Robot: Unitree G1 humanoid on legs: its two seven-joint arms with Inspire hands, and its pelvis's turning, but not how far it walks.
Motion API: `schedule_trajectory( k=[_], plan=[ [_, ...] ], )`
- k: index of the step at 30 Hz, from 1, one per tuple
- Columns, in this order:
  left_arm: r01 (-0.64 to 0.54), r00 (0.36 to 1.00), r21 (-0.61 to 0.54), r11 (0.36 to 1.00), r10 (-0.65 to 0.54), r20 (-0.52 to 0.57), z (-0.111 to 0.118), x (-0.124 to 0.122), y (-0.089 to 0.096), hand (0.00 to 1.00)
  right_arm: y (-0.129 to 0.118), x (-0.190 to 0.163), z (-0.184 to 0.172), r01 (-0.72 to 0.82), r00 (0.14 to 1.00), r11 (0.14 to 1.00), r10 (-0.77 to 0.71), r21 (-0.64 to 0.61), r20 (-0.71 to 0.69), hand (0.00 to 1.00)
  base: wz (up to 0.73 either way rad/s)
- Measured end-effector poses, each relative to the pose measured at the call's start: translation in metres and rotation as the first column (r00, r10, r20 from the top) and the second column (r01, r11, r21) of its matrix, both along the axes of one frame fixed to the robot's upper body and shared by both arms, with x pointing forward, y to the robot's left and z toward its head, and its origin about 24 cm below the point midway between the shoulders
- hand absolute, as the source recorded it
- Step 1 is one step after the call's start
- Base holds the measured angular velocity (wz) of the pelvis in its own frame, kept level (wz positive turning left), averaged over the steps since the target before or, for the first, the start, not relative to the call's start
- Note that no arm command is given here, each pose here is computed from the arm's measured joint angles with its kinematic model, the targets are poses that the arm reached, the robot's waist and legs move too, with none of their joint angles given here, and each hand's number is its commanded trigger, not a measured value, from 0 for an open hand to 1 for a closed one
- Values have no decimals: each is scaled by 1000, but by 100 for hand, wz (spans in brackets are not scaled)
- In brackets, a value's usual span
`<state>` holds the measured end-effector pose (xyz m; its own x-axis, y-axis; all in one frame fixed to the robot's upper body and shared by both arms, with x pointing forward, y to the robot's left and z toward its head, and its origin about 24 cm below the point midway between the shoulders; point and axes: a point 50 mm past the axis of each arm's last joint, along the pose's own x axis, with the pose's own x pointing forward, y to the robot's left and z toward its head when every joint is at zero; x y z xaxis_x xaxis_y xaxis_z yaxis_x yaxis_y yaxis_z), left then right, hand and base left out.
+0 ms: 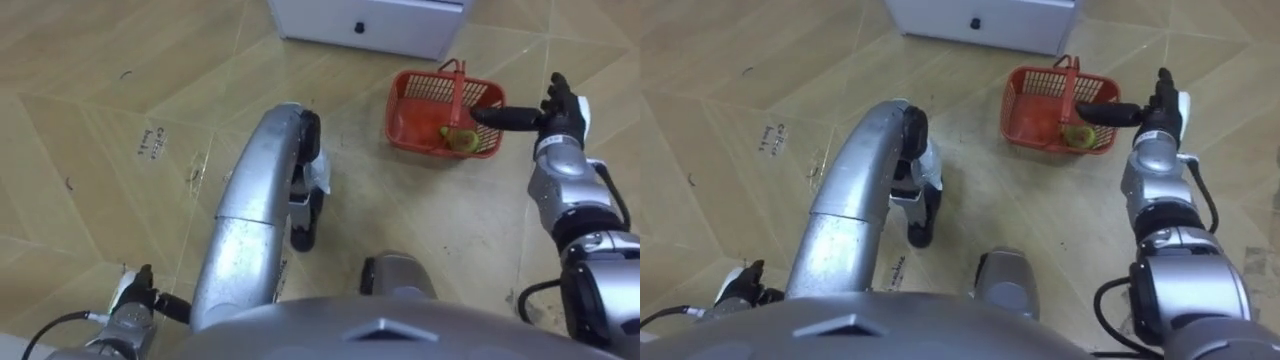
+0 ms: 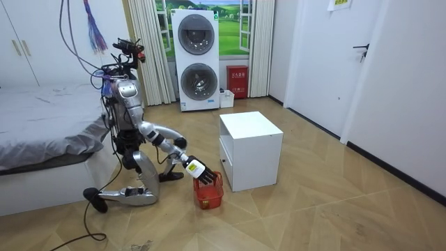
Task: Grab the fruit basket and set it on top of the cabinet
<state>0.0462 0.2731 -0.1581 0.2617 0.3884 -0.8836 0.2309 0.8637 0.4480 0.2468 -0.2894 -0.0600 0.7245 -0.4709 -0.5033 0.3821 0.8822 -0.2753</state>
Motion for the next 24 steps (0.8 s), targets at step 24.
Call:
schedule_trajectory(
  k=[24],
  plan=[
    [-51,997,-72,996,47,-62,-1,-15,2,0,-21,-6,-4,18,996,997,-12,69,-93,0,2]
  ],
)
